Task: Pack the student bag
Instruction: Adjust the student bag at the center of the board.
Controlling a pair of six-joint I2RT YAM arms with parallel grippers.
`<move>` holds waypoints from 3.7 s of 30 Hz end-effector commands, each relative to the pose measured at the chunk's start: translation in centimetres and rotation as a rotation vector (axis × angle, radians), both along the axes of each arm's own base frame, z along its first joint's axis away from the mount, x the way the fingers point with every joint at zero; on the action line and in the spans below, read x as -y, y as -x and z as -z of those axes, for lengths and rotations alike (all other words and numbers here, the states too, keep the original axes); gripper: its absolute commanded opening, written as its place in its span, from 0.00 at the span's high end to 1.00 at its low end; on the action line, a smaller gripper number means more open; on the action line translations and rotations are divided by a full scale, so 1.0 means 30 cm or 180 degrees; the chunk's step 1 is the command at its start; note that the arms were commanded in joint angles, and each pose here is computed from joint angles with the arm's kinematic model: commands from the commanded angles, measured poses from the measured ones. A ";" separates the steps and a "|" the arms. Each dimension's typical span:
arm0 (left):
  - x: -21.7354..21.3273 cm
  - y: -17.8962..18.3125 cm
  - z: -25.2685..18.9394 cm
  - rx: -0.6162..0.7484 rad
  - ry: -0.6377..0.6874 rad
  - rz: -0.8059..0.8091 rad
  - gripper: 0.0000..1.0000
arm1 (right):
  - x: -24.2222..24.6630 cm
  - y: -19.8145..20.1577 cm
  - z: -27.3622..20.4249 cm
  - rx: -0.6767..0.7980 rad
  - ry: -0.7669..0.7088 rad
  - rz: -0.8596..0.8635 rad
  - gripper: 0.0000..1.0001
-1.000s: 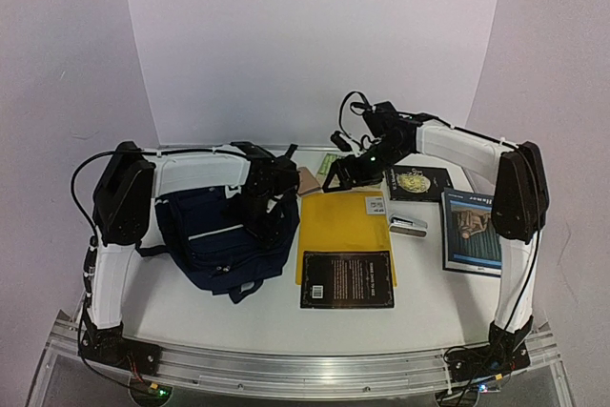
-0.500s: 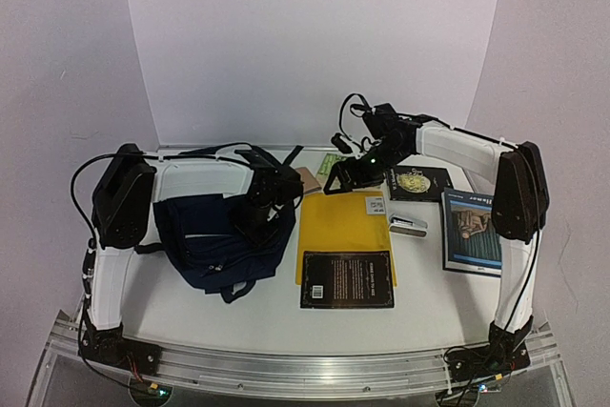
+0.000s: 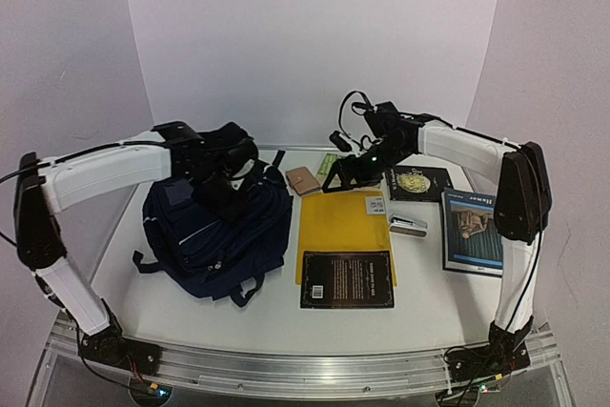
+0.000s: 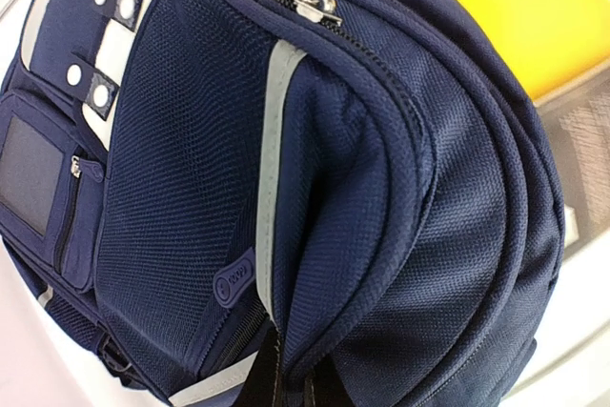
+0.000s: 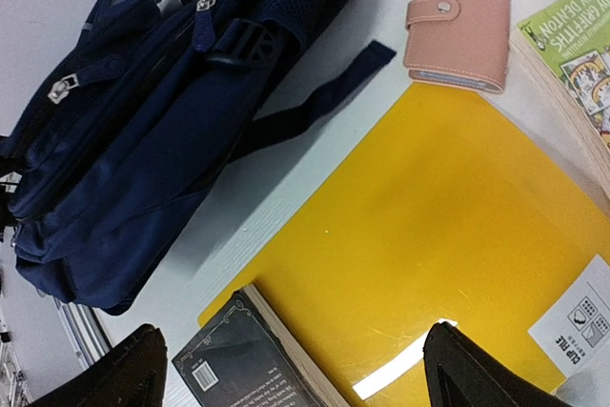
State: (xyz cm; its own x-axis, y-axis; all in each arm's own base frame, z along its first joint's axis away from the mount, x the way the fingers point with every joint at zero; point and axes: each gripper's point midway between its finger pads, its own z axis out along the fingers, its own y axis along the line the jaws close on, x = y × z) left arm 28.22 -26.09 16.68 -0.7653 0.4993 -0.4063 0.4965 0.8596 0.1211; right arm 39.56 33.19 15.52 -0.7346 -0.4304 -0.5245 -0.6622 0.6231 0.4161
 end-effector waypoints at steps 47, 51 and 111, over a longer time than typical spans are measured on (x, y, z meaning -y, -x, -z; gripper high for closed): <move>-0.137 0.276 -0.475 0.0306 0.2090 0.0270 1.00 | -0.620 -0.160 -0.081 -0.0745 -0.1709 0.0400 0.02; -0.139 0.268 -0.446 0.0256 0.2010 0.0230 1.00 | -0.686 -0.069 -0.100 -0.0958 -0.1799 0.0131 0.30; -0.090 -0.241 -0.365 0.0283 0.2077 -0.0803 1.00 | -0.531 -0.344 -0.505 0.0631 -0.2233 0.0745 0.06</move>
State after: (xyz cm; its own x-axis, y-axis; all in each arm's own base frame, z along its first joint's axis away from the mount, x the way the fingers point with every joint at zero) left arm 30.07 -22.35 24.10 -0.8583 0.0915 -0.5049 0.3299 0.8520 -0.4064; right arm 49.99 50.90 24.61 -0.7416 0.1928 -0.6425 -0.5294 0.4200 0.7371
